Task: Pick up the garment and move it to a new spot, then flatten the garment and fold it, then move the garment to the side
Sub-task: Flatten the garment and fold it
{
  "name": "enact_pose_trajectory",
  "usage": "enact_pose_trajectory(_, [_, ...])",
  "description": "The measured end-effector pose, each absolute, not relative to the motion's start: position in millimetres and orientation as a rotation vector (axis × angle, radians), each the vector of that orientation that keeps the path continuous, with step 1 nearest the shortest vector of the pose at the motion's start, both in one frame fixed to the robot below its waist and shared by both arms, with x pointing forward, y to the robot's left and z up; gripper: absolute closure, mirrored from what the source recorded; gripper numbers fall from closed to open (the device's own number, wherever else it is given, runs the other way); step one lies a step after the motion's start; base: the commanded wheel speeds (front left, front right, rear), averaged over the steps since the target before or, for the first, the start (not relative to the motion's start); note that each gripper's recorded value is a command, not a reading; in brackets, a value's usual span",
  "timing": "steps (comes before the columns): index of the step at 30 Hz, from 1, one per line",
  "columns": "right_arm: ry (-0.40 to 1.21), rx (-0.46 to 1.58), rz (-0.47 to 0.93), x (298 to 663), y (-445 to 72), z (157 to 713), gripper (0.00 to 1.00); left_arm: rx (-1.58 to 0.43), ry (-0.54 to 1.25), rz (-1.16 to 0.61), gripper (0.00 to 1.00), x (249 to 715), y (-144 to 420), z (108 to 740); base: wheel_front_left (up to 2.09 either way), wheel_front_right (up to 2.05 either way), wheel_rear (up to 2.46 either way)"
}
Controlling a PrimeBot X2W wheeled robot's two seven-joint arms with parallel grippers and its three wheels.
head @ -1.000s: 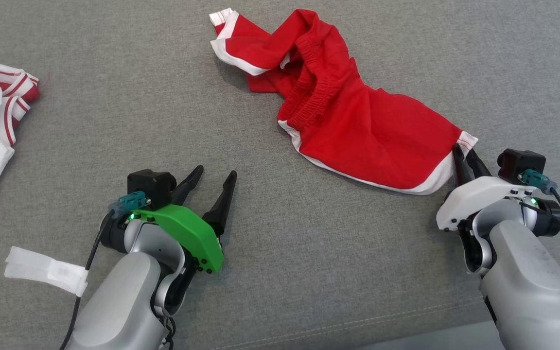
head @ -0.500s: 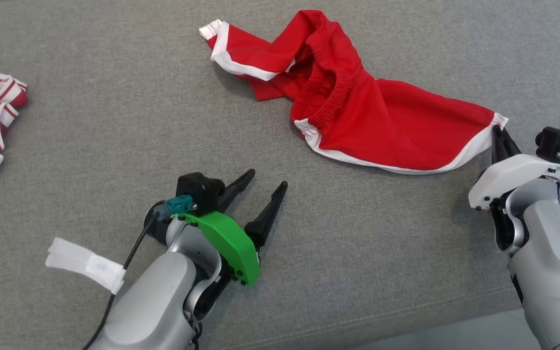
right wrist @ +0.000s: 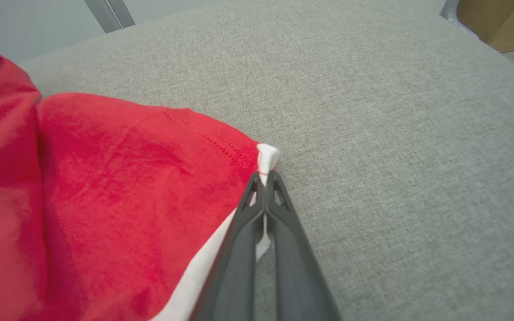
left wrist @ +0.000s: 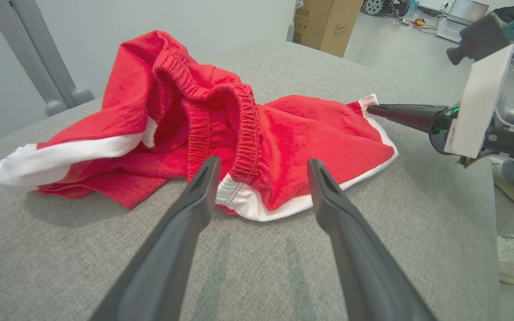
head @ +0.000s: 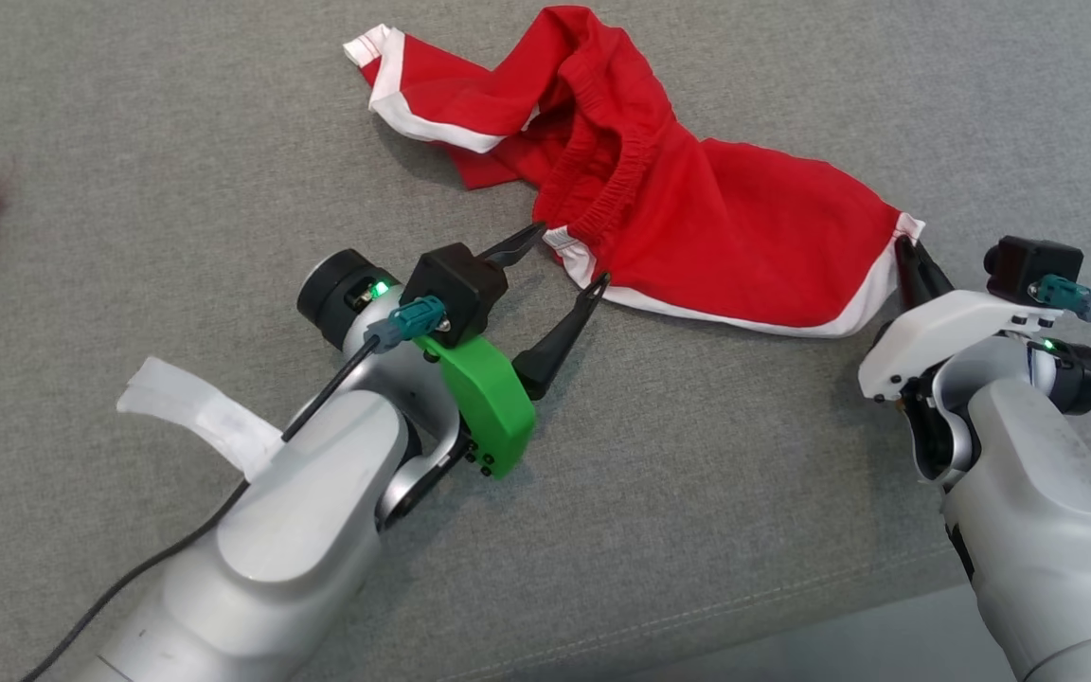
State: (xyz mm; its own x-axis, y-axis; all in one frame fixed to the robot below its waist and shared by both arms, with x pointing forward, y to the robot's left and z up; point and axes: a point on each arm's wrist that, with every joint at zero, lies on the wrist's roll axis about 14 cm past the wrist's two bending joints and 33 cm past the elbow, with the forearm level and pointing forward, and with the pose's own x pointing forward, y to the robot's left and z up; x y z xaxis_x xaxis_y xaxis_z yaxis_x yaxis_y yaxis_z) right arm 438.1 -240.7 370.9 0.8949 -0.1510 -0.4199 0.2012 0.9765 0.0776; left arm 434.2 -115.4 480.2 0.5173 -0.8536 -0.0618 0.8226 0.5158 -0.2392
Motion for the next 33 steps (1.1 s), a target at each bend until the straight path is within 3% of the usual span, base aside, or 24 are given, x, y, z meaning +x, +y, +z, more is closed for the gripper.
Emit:
enact_pose_trajectory(12, [0.406,0.134,-0.194,438,-245,375,1.0,0.095,0.216,-1.098,0.0,446,-115,444,0.0,0.0,0.0])
enact_pose_trajectory(33, [0.424,0.162,-0.23,426,-250,365,1.0,0.163,0.247,-1.165,0.0,446,-130,431,0.0,0.0,0.0])
